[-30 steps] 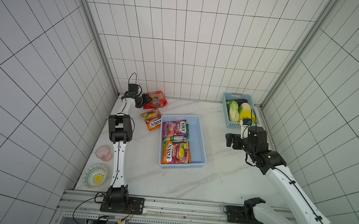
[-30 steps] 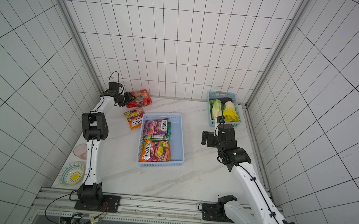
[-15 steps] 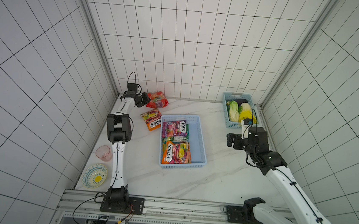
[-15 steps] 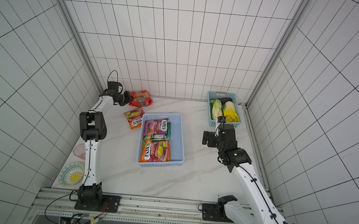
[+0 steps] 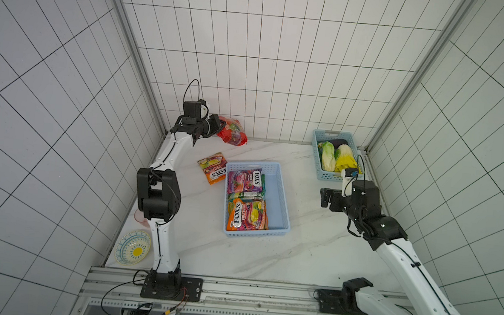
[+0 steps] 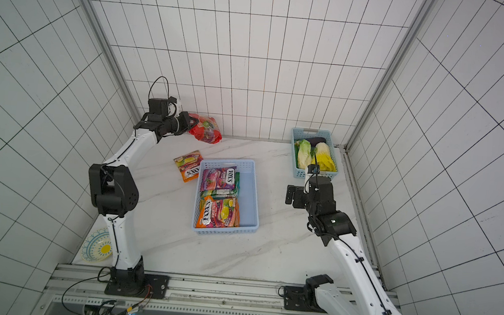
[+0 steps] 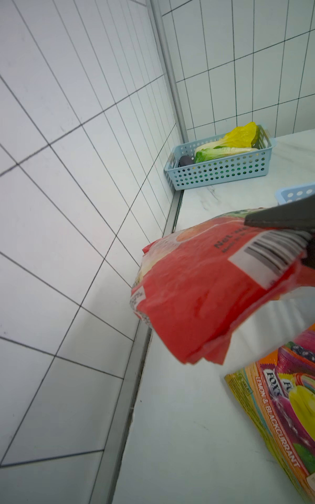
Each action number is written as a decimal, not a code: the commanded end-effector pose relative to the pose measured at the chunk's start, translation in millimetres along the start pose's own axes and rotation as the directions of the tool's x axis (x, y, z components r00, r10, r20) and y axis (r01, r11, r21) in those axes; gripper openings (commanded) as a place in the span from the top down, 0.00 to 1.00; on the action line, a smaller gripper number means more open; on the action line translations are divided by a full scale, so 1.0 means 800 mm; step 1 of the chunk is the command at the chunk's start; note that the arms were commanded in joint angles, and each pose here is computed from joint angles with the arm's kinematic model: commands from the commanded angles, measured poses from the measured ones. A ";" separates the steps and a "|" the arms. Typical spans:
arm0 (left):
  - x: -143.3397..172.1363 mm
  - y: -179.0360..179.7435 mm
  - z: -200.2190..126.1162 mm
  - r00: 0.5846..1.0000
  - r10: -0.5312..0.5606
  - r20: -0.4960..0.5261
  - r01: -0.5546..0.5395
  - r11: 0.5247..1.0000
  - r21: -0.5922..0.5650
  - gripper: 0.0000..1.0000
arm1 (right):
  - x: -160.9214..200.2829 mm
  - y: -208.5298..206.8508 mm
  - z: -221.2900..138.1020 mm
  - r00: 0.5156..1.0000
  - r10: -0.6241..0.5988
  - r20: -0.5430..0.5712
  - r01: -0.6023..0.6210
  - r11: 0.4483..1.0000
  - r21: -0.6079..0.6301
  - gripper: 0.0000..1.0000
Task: Put the candies in the basket
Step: Pick up the candy at the center of the board, then place the candy in the basket, then pick up the candy at the center of the board.
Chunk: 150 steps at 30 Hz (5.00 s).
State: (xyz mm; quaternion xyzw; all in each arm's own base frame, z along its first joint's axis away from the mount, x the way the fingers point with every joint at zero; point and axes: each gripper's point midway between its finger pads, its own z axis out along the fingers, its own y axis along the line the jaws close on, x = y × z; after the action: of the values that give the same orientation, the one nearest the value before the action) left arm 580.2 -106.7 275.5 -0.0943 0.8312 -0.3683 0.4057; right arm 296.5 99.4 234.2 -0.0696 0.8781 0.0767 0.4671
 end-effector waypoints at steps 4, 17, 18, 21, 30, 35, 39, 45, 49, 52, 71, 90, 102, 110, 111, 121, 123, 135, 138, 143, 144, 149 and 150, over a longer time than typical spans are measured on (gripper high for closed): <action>-0.007 -0.108 -0.056 0.991 0.085 0.102 -0.101 0.981 0.164 1.00 | -0.009 -0.007 -0.017 1.000 0.013 0.021 -0.014 1.000 0.014 0.01; 0.124 -0.147 -0.090 0.996 -0.056 -0.062 0.072 0.955 0.287 1.00 | 0.005 -0.016 -0.031 0.999 0.034 0.011 -0.034 0.999 0.040 0.01; 0.133 -0.150 -0.092 0.995 -0.055 -0.079 0.076 0.952 0.296 1.00 | 0.008 -0.017 -0.030 0.999 0.035 0.007 -0.035 0.998 0.042 0.01; 0.162 -0.157 -0.095 0.989 -0.053 -0.134 0.095 0.942 0.323 1.00 | 0.009 -0.015 -0.028 0.999 0.034 0.000 -0.034 0.999 0.037 0.01; 0.228 -0.115 -0.075 0.979 -0.068 -0.192 0.118 0.957 0.263 1.00 | 0.005 -0.019 -0.030 1.000 0.029 0.006 -0.030 0.998 0.054 0.01; 0.230 -0.078 -0.056 0.982 -0.075 -0.174 0.110 0.974 0.200 1.00 | 0.005 -0.016 -0.027 1.000 0.030 -0.001 -0.030 0.999 0.039 0.01; 0.236 -0.039 -0.039 0.975 -0.110 -0.193 0.137 0.981 0.134 1.00 | 0.006 -0.017 -0.027 0.999 0.032 0.002 -0.032 0.999 0.041 0.01; 0.258 0.012 -0.037 0.965 -0.161 -0.206 0.165 0.986 0.002 0.97 | 0.006 -0.017 -0.025 1.000 0.030 -0.002 -0.030 0.999 0.043 0.01; 0.269 0.012 -0.041 0.964 -0.136 -0.227 0.139 0.990 -0.002 0.75 | 0.003 -0.013 -0.025 1.000 0.028 0.000 -0.028 0.999 0.027 0.01; 0.266 0.014 -0.044 0.965 -0.108 -0.237 0.105 0.994 -0.024 0.59 | 0.005 -0.018 -0.026 1.000 0.031 0.002 -0.031 0.999 0.042 0.01; 0.182 0.052 -0.108 0.994 0.023 -0.103 -0.045 0.976 -0.213 0.26 | 0.005 -0.012 -0.028 1.000 0.031 -0.004 -0.031 0.999 0.015 0.01; 0.182 0.221 -0.082 0.937 -0.341 -0.071 0.288 0.872 -0.396 0.13 | 0.006 -0.011 -0.027 0.999 0.035 -0.004 -0.035 0.999 0.008 0.01; 0.196 0.257 -0.040 0.895 -0.419 -0.155 0.324 0.848 -0.420 0.14 | 0.007 -0.013 -0.026 0.999 0.032 -0.001 -0.032 0.999 0.016 0.01; 0.216 0.291 -0.012 0.856 -0.476 -0.202 0.344 0.816 -0.465 0.23 | 0.006 -0.010 -0.025 1.000 0.029 0.000 -0.029 1.000 0.005 0.01; 0.217 0.292 -0.010 0.853 -0.480 -0.205 0.346 0.814 -0.466 0.25 | 0.005 -0.010 -0.024 1.000 0.029 -0.001 -0.029 1.000 0.005 0.01; 0.233 0.311 0.001 0.825 -0.516 -0.229 0.359 0.792 -0.494 0.71 | 0.007 -0.017 -0.023 1.000 0.027 -0.010 -0.027 0.999 0.040 0.01; 0.234 0.311 0.001 0.820 -0.525 -0.230 0.368 0.790 -0.490 0.95 | 0.007 -0.015 -0.022 1.000 0.028 -0.009 -0.028 0.999 0.031 0.01; 0.158 0.247 -0.028 0.902 -0.381 -0.205 0.286 0.880 -0.379 1.00 | 0.006 -0.017 -0.024 0.999 0.029 -0.014 -0.028 0.999 0.041 0.01; 0.132 0.224 -0.040 0.931 -0.309 -0.193 0.230 0.909 -0.348 1.00 | 0.005 -0.014 -0.024 0.999 0.030 -0.012 -0.030 0.999 0.025 0.01; 0.088 0.192 -0.065 0.964 -0.208 -0.166 0.149 0.939 -0.310 1.00 | 0.004 -0.016 -0.027 1.000 0.030 -0.002 -0.029 0.999 0.035 0.01; 0.080 0.187 -0.071 0.969 -0.187 -0.159 0.130 0.941 -0.311 1.00 | 0.005 -0.016 -0.026 1.000 0.030 -0.006 -0.030 0.999 0.031 0.01; 0.045 0.141 -0.099 0.990 -0.066 -0.123 0.031 0.962 -0.273 1.00 | 0.004 -0.016 -0.027 1.000 0.030 -0.002 -0.030 0.999 0.033 0.01; 0.042 0.131 -0.102 0.992 -0.039 -0.122 0.006 0.965 -0.261 1.00 | 0.004 -0.015 -0.028 1.000 0.030 0.000 -0.029 0.999 0.028 0.01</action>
State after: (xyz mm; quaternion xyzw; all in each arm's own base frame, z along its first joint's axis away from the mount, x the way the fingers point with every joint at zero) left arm 514.1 -1.5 170.7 -0.1812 0.9010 -0.2739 0.2835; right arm 280.0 85.9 233.5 -0.0531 0.8856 0.0717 0.4559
